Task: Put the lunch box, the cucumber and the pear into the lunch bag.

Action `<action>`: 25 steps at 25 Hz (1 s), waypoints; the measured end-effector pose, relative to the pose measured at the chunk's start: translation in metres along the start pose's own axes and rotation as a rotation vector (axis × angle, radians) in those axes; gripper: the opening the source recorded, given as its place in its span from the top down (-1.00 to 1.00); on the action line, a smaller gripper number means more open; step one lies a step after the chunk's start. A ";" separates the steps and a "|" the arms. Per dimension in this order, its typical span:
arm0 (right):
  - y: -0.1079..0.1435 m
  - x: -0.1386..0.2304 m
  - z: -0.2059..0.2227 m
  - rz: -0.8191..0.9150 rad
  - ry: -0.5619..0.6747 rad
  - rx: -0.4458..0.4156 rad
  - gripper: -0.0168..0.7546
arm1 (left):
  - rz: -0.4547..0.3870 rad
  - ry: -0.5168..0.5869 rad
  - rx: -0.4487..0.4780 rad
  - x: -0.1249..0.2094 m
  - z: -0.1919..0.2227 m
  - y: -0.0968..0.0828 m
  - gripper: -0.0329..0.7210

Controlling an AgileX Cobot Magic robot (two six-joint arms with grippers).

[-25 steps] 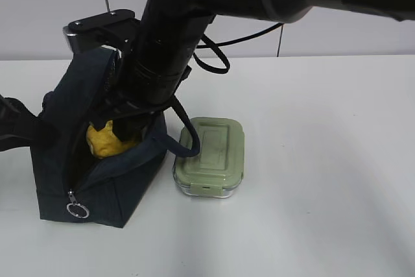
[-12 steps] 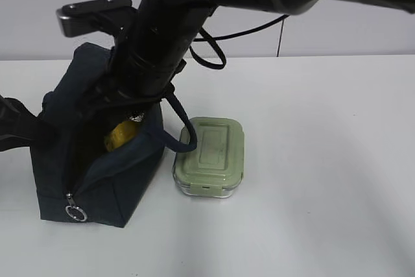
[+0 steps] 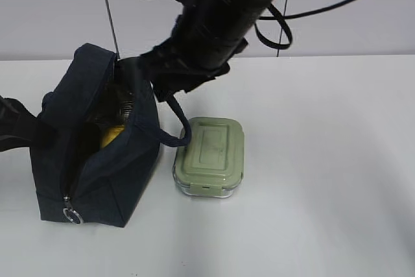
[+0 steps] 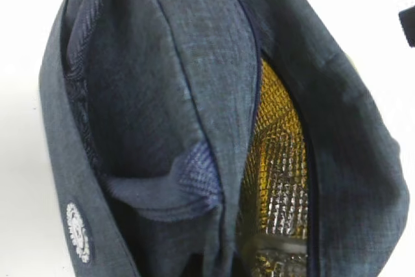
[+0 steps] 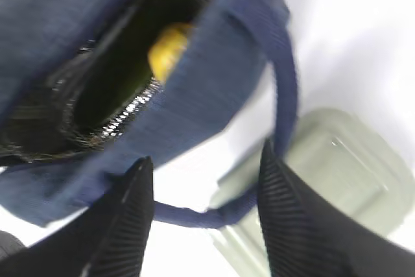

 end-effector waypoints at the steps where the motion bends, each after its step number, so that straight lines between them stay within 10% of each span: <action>1: -0.007 0.005 0.001 0.028 0.001 0.003 -0.09 | 0.000 0.000 0.000 0.000 0.000 0.000 0.91; 25: -0.118 0.114 0.006 0.621 -0.140 -0.215 -0.19 | 0.001 0.000 -0.001 0.000 0.000 0.000 0.91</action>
Point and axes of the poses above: a point on each arm's last joint axis where the gripper is mounted, z pointing out along that axis toward the gripper, y along the wrist's bending axis when the last joint is at zero, x = y × z, the point moved 6 cm from there along z, pointing out along that axis toward the gripper, and after that the axes turned 1 degree about -z, right-handed, at the moved point
